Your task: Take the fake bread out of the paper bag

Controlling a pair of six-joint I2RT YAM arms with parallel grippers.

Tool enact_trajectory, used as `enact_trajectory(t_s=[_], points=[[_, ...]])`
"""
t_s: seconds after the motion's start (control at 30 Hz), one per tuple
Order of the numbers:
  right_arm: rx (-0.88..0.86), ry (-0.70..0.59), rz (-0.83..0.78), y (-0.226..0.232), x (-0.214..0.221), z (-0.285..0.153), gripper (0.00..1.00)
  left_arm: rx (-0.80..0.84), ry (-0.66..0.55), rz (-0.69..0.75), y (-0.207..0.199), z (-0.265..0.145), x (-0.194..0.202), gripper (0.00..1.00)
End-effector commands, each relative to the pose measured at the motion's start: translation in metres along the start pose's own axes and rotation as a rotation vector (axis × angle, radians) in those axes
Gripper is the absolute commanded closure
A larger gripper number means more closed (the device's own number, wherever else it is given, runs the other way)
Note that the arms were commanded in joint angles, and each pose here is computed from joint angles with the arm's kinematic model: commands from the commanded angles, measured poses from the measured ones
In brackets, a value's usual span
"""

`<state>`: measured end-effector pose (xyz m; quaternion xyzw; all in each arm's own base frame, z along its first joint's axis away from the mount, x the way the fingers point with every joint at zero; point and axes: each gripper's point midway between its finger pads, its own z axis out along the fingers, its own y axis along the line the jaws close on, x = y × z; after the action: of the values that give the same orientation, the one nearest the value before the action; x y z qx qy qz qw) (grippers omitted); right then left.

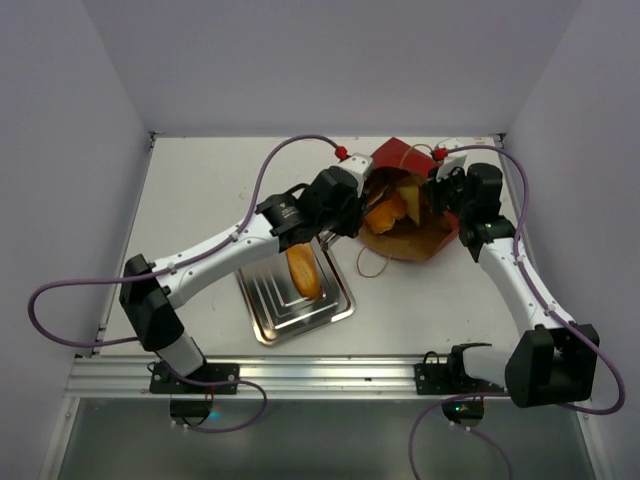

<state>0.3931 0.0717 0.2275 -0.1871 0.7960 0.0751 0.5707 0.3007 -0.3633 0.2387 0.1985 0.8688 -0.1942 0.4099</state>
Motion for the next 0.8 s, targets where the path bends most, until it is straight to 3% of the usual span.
enact_trajectory(t_s=[0.0,0.3,0.5,0.77], points=[[-0.008,-0.019,0.008,0.001,-0.004,-0.002,1.0,0.082,-0.055,0.035,-0.016,-0.029,-0.002,0.57],[-0.003,-0.02,0.011,-0.001,-0.004,-0.002,1.0,0.018,-0.045,0.137,-0.026,-0.051,0.048,0.57],[-0.001,-0.017,0.014,-0.002,-0.003,-0.003,1.0,-0.112,-0.029,0.242,-0.03,-0.032,0.078,0.56],[0.0,-0.016,0.016,-0.004,-0.002,-0.003,1.0,-0.301,-0.069,0.328,-0.024,-0.01,0.083,0.56]])
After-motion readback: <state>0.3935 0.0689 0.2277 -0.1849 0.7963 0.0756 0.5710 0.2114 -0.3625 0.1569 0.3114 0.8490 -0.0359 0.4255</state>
